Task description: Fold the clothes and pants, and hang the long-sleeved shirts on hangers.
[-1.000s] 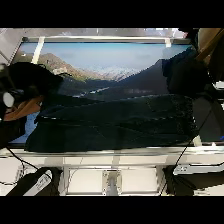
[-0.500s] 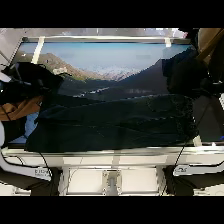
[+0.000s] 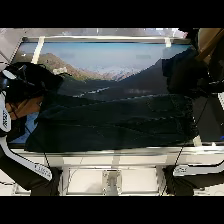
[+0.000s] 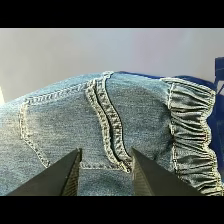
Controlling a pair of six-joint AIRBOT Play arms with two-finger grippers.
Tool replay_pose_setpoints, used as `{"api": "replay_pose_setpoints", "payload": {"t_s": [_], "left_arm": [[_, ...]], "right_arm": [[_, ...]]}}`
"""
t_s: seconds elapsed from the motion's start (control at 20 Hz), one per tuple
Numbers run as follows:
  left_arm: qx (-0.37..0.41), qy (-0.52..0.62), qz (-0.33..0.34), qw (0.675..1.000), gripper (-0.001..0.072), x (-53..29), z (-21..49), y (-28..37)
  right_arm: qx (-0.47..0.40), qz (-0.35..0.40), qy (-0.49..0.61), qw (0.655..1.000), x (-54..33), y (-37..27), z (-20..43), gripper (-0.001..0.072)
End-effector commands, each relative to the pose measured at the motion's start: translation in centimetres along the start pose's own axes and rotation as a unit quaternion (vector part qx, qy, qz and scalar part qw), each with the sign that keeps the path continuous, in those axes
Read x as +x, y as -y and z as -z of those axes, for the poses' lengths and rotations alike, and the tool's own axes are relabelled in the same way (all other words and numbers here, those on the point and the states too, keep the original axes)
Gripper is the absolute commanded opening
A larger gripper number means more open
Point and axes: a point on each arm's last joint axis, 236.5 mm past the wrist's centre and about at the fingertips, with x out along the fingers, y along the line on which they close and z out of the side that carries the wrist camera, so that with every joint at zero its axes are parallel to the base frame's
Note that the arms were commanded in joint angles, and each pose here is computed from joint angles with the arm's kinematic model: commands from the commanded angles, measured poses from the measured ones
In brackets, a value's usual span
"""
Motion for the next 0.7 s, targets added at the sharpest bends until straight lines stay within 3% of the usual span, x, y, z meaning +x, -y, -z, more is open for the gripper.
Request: {"api": "replay_pose_setpoints", "payload": {"t_s": [0.0,0.2,0.25,0.3,0.4,0.5,0.55,0.6,0.65], "left_arm": [[0.023,-0.006,-0.001,1.000,0.0703,1.0,0.1,0.1],[0.038,-0.021,0.006,0.999,0.0700,2.5,0.7,1.4],[0.046,-0.020,0.009,0.999,0.0678,2.4,0.6,1.7],[0.047,-0.018,0.009,0.999,0.0571,2.2,0.5,1.9],[0.050,-0.011,0.008,0.999,0.0536,1.7,0.0,2.0],[0.050,-0.010,0.008,0.999,0.0185,1.7,-0.1,2.0],[0.050,-0.010,0.008,0.999,0.0112,1.7,-0.1,2.1],[0.051,-0.011,0.009,0.999,0.0110,1.7,-0.1,2.1],[0.050,-0.010,0.009,0.999,0.0055,1.7,-0.1,2.1]], "right_arm": [[0.004,-0.011,0.003,1.000,0.0,-0.6,-0.2,0.0352],[-0.004,-0.014,-0.001,1.000,0.3,-1.4,-0.1,0.0352],[-0.005,-0.013,-0.001,1.000,0.4,-1.4,-0.1,0.0352],[-0.005,-0.013,-0.001,1.000,0.4,-1.4,-0.1,0.0352],[-0.006,-0.011,0.000,1.000,0.4,-1.3,-0.1,0.0352],[-0.006,-0.010,0.002,1.000,0.4,-1.2,-0.3,0.0352],[-0.006,-0.010,0.002,1.000,0.4,-1.2,-0.3,0.0352],[-0.006,-0.010,0.002,1.000,0.4,-1.2,-0.3,0.0352],[-0.006,-0.010,0.002,1.000,0.4,-1.2,-0.3,0.0352]]}}
